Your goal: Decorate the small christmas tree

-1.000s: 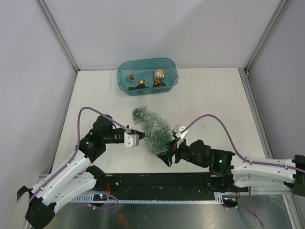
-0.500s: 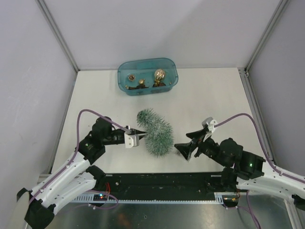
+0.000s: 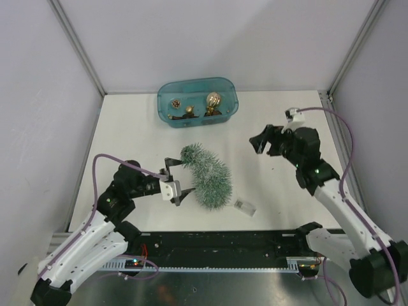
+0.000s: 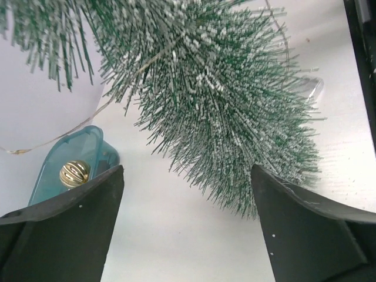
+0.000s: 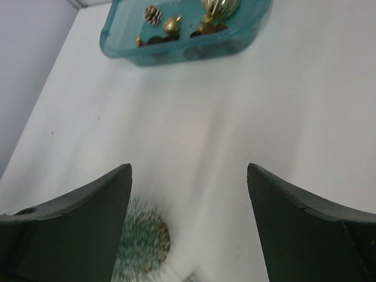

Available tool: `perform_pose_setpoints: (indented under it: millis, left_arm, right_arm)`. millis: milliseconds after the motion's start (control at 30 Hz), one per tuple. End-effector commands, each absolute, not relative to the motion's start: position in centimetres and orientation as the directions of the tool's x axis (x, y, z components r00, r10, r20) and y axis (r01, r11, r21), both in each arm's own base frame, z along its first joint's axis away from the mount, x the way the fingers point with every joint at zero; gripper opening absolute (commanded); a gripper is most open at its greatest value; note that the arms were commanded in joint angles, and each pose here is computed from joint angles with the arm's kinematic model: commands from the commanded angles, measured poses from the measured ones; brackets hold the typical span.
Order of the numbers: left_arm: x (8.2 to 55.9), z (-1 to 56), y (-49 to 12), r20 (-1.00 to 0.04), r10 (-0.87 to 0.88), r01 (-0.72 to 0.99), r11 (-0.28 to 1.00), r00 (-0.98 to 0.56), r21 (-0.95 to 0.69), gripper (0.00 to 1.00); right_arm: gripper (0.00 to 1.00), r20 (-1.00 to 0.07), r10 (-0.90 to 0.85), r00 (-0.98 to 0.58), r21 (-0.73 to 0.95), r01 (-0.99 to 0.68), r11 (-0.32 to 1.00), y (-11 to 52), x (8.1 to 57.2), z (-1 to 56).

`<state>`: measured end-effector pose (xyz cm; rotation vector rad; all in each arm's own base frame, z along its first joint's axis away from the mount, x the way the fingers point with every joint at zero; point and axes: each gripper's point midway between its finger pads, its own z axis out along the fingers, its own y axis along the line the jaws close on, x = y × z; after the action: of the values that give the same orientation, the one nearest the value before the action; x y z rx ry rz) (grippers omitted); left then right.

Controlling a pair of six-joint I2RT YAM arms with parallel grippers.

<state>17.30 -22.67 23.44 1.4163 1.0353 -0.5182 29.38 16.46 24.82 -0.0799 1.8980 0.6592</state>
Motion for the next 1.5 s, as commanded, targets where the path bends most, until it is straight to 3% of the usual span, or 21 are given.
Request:
perform_pose_setpoints:
  millis: [0, 433, 700, 1067, 1267, 1467]
  left_arm:
    - [17.3, 24.0, -22.1, -0.826, 0.278, 0.816, 0.186, 0.49, 0.547, 0.97]
    - [18.8, 20.7, -19.4, -0.871, 0.385, 0.832, 0.338, 0.305, 0.44, 1.0]
    - [20.1, 19.6, -17.6, -0.895, 0.405, 0.819, 0.439, 0.188, 0.37, 1.0]
    - [24.6, 19.3, -13.6, -0.947, 0.299, 0.736, 0.667, -0.117, 0.12, 1.0]
    - [28.1, 19.2, -10.7, -0.939, 0.244, 0.644, 0.764, -0.244, 0.032, 1.0]
    - [29.4, 19.8, -10.5, -0.938, 0.264, 0.653, 0.755, -0.226, 0.055, 1.0]
  right_arm:
    - [0.83, -0.88, 0.337, -0.335, 0.463, -0.445, 0.766, 17.5, 34.4, 30.0]
    - [0.76, -0.839, 0.27, -0.473, 0.427, -0.263, 0.865, 19.8, 56.4, 19.0]
    - [0.73, -0.822, 0.264, -0.505, 0.4, -0.181, 0.899, 20.1, 64.4, 13.7]
    - [0.64, -0.784, 0.208, -0.584, 0.32, -0.093, 0.943, 19.6, 65.7, 8.5]
    - [0.47, -0.763, 0.214, -0.61, 0.275, -0.008, 0.961, 17.4, 63.2, 7.3]
    - [0.27, -0.771, 0.235, -0.592, 0.241, 0.071, 0.968, 13.3, 57.5, 8.5]
